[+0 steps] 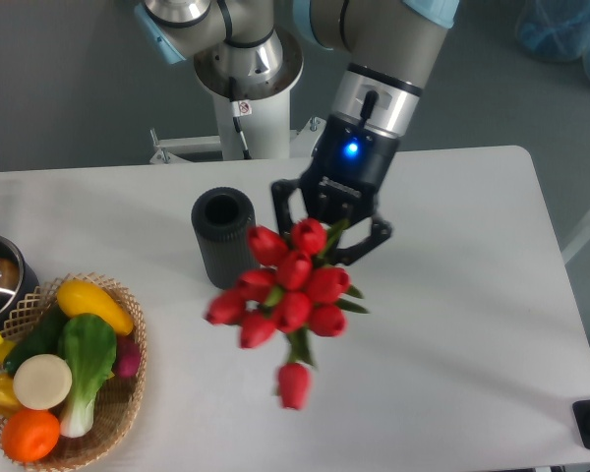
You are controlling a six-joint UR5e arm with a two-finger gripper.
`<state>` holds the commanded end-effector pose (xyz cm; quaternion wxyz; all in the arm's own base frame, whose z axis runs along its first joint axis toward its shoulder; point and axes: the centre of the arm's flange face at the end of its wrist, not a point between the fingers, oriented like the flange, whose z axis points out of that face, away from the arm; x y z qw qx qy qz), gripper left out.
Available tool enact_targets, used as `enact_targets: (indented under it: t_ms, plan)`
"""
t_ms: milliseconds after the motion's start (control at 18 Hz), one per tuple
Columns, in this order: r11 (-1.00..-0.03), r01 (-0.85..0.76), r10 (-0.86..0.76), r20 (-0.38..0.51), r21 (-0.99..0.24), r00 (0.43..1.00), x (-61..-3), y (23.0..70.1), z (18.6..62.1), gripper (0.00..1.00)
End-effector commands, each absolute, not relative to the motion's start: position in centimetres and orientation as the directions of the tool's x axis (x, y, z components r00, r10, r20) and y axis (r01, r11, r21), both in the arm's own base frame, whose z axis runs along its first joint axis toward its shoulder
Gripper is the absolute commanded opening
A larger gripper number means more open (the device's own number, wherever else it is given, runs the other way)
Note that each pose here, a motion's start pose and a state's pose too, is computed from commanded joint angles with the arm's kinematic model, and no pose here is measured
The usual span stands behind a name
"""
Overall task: Insert the flowers into the vase
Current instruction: 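Carry the red tulip bunch up and over the black vase, then lower the tulip stems into the black vase opening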
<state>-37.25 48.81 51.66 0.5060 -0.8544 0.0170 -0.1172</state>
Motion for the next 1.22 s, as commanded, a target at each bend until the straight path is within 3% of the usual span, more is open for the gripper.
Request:
enact_targets:
  t_ms: [278,444,556,833,1222]
  plan:
    - [-0.453,0.117,-0.188,0.223,-0.884,0.957,-36.6,48.9,51.6,0.00]
    - [-0.358,0.194,-0.299,0.309,-0.913,0.903,-35.1,48.1,50.4,0.00]
    - [-0.305,0.233,-0.310,0.328,-0.923,0.892,-34.5,45.2,49.9,0.00]
    - [-0.155,0.196,-0.345,0.239,-0.968,0.908,-30.1,38.2,45.6,0.00]
    - [-0.128,0.207,-0.319,0.238,-0.970,0.918,-30.4,36.5,45.8,0.01]
